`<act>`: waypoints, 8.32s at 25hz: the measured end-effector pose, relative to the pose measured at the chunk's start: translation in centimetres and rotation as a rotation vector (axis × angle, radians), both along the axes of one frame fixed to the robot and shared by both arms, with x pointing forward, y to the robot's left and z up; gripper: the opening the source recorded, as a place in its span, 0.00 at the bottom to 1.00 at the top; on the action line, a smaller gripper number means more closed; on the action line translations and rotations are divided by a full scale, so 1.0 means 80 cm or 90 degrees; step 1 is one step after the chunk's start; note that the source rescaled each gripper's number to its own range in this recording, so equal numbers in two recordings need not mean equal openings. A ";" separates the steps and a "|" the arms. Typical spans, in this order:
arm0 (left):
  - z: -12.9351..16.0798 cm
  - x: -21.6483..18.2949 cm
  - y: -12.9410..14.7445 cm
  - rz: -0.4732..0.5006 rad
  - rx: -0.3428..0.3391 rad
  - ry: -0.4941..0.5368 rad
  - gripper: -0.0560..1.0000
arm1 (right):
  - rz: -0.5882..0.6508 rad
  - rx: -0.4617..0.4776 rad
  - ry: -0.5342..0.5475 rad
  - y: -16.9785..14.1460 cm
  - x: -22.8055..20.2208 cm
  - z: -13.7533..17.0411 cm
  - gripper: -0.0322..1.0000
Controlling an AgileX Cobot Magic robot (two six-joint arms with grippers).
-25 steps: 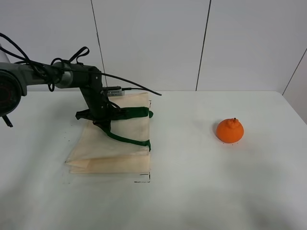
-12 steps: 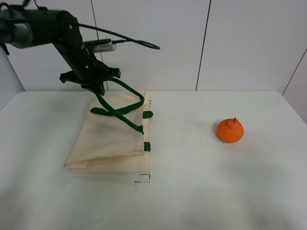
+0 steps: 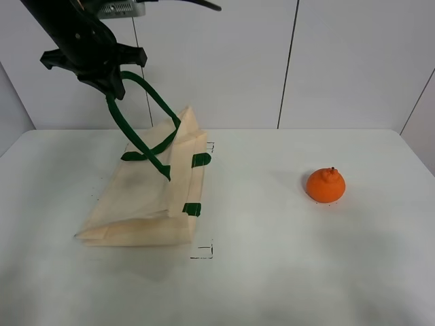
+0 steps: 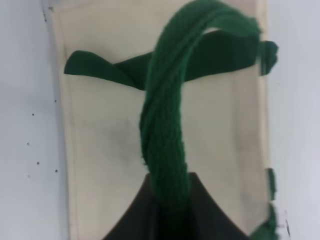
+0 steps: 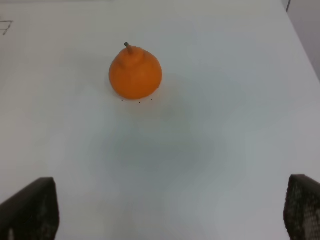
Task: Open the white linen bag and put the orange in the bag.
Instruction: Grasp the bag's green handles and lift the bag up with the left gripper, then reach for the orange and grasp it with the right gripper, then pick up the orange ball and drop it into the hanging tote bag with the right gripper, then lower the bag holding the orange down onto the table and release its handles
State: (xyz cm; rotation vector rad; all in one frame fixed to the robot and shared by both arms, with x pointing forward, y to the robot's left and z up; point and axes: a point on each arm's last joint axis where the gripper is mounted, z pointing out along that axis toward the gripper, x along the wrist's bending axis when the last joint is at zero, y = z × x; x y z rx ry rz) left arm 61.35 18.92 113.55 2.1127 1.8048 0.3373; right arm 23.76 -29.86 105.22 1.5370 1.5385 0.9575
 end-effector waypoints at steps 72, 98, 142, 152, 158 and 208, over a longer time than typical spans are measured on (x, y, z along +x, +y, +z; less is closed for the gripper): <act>0.057 -0.014 -0.013 -0.031 -0.041 -0.081 0.05 | 0.102 0.052 0.559 0.052 0.545 -0.146 0.03; 0.067 -0.021 -0.011 -0.031 -0.045 -0.094 0.05 | 0.461 0.206 0.457 0.362 0.499 -0.063 0.03; 0.067 -0.021 -0.011 -0.032 -0.050 -0.093 0.05 | 0.181 -0.054 0.558 0.174 0.566 -0.071 1.00; 0.067 -0.022 -0.012 -0.033 -0.054 -0.092 0.05 | 0.032 -0.004 0.576 0.031 0.588 -0.072 1.00; 0.067 -0.022 -0.012 -0.033 -0.054 -0.092 0.05 | 0.047 -0.011 0.550 0.032 0.582 -0.046 1.00; 0.010 0.014 -0.031 -0.042 -0.065 -0.012 0.05 | 0.045 -0.016 -0.011 0.000 -0.003 0.002 1.00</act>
